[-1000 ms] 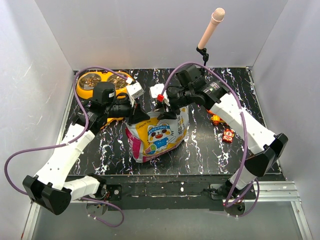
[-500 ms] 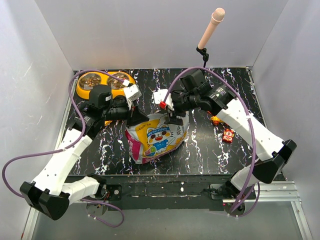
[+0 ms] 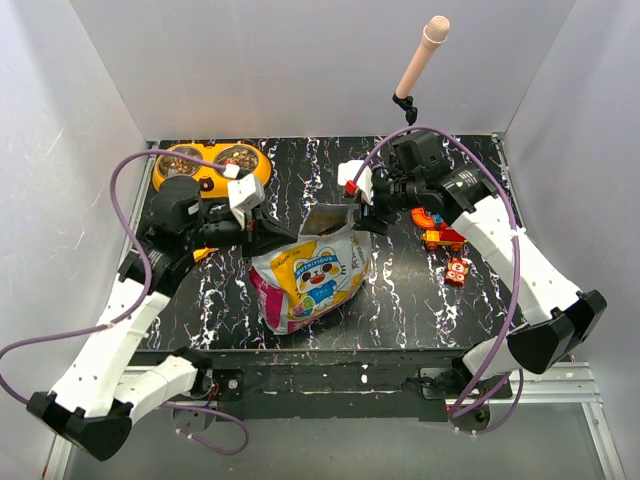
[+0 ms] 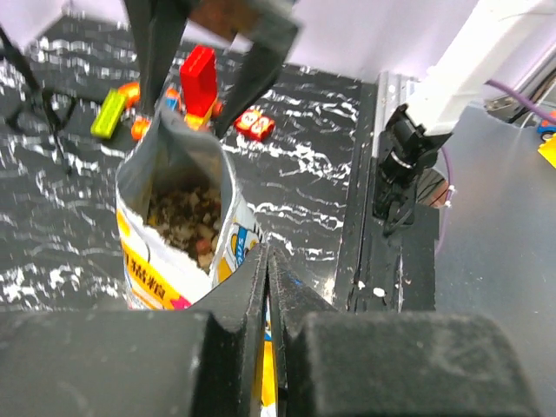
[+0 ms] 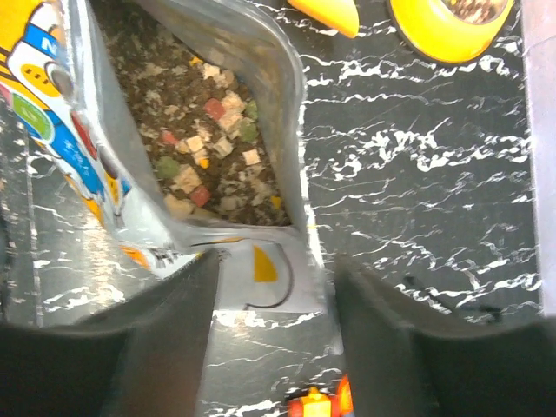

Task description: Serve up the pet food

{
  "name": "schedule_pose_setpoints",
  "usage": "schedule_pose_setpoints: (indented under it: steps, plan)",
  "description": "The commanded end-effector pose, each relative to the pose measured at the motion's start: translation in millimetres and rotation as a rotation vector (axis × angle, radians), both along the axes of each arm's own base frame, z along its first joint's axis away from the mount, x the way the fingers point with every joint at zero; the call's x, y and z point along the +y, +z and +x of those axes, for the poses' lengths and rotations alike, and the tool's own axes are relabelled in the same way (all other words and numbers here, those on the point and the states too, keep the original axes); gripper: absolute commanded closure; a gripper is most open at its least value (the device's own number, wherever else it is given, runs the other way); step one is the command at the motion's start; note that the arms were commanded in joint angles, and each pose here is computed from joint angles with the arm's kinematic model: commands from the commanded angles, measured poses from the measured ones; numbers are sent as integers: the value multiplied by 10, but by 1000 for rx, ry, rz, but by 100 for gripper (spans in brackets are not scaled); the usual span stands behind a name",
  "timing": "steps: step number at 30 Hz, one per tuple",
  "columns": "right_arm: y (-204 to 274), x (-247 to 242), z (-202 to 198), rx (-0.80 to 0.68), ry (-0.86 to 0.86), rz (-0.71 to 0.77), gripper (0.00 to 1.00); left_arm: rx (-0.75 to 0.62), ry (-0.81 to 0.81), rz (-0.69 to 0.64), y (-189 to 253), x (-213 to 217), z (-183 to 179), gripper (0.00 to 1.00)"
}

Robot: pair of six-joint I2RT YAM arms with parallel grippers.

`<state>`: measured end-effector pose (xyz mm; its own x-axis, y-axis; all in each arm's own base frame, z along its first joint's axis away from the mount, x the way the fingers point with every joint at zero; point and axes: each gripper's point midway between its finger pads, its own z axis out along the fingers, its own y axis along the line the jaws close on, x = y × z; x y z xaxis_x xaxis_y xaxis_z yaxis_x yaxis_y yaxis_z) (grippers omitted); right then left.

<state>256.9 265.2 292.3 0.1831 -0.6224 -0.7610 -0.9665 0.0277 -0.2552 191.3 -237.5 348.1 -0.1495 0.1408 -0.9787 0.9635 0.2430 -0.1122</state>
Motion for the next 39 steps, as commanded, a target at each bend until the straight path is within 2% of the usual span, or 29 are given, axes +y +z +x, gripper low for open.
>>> schedule_pose_setpoints:
  steps: [1,2,4,7,10,11,12,16,17,19,21,25,33,39]
  plan:
    - [73,-17,-66,-10,20,26,49,-145,-103,-99,448,-1,-284,100]
    - [80,-8,-67,-8,23,29,56,-135,-103,-96,426,0,-289,100]
    - [101,10,-75,-3,34,37,60,-120,-89,-89,374,9,-277,100]
    - [87,48,-77,3,54,41,75,-119,-15,-64,307,42,-147,100]
    - [75,16,-58,-8,40,23,94,-128,76,-49,425,75,37,78]
    - [84,-6,-44,-22,31,17,99,-120,110,-45,443,79,120,67]
    - [85,-31,-31,-32,20,9,99,-105,144,-43,445,82,199,56]
    - [193,-165,30,-84,-53,-15,99,-36,188,-41,368,-14,398,36]
    - [220,-198,28,-83,-71,-17,99,25,200,-40,318,-74,449,22]
    - [299,-239,-32,-60,-85,4,99,75,178,-21,245,-212,482,2]
    - [330,-244,-94,-29,-97,24,99,84,159,19,151,-395,473,2]
    - [336,-222,-207,11,-97,88,99,14,126,68,80,-679,426,2]
    - [496,-201,-237,87,-117,212,99,-28,103,156,-164,-969,397,2]
    - [614,-294,-161,89,-160,290,99,-51,59,226,-402,-1113,260,15]
